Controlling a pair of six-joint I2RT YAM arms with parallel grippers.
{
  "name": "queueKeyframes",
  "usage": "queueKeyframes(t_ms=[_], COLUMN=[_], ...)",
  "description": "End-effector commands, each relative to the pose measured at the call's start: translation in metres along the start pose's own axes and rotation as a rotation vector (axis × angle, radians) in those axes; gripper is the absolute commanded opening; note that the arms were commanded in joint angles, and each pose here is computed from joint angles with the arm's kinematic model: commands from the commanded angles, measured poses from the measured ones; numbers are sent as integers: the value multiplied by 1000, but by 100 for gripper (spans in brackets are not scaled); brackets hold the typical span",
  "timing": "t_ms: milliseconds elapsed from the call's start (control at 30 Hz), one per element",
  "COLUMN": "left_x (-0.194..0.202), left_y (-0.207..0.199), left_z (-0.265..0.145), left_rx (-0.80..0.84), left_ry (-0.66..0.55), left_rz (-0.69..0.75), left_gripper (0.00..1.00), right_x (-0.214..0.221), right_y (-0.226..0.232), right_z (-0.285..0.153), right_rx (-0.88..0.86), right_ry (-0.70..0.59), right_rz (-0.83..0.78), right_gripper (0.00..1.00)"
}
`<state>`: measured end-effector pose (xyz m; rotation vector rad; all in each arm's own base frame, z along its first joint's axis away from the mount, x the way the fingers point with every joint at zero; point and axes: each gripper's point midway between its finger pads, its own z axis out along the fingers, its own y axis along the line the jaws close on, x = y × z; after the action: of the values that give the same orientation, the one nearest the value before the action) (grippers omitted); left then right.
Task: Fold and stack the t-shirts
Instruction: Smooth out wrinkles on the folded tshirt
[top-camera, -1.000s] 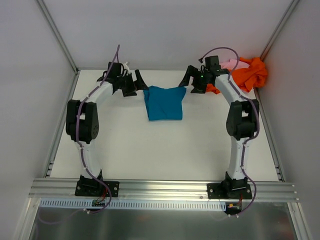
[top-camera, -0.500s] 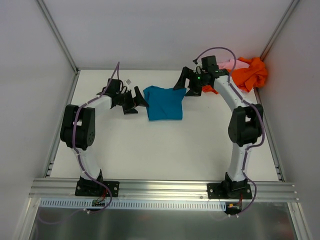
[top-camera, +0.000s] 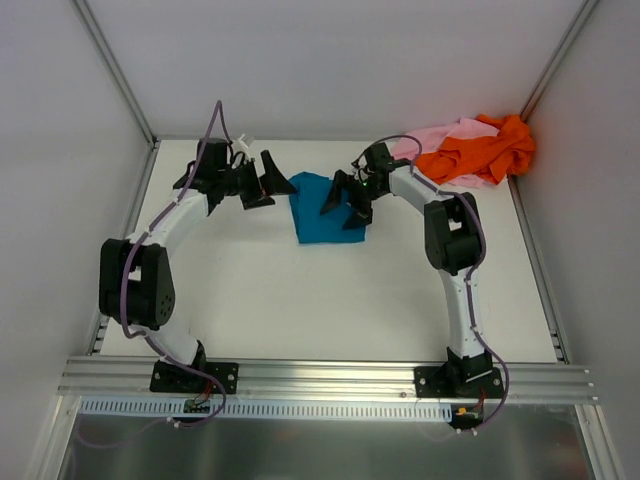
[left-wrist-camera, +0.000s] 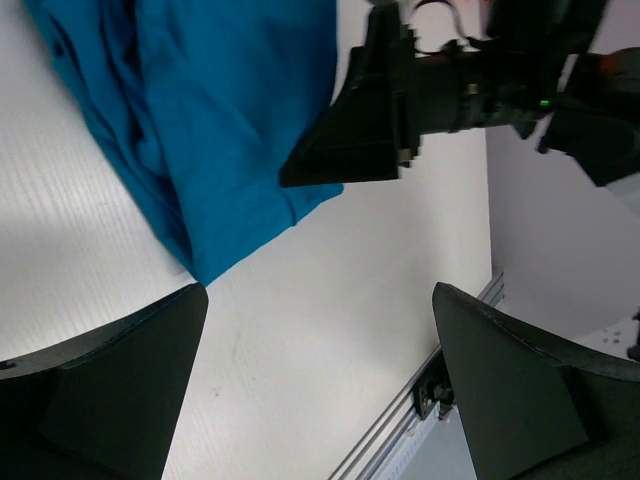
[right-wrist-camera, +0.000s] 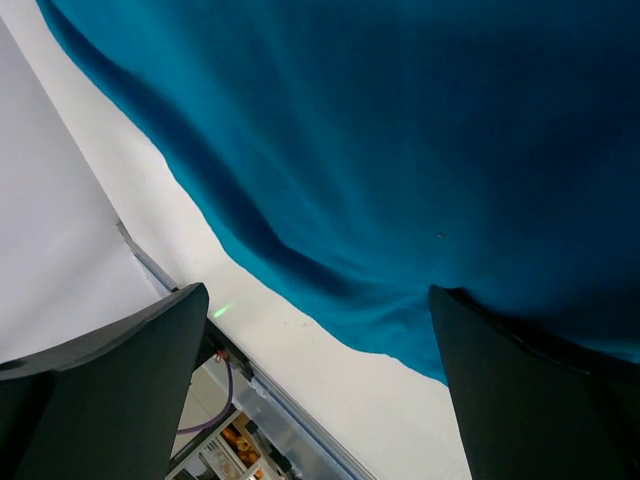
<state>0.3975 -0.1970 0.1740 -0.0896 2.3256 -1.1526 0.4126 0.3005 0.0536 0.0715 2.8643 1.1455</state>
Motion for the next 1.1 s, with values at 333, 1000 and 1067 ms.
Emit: queueKeyframes(t_ms=[333,1000,1067], left_x=[-37,8,10], left_y=[-66,-24,-21], left_z=[-77,-44,-40], left_rx=[54,119,128], left_ry=[-125,-29,-16], left_rz=[142,21,10], left_gripper=[99,99,99], right_x=[-21,29,32], right_y=[-62,27,22], right_z=[-73,-114,-106], right_rx=[363,239,251], right_ry=[-233,-230,-207], right_rz=[-80,-171,-165], right_gripper=[100,99,99])
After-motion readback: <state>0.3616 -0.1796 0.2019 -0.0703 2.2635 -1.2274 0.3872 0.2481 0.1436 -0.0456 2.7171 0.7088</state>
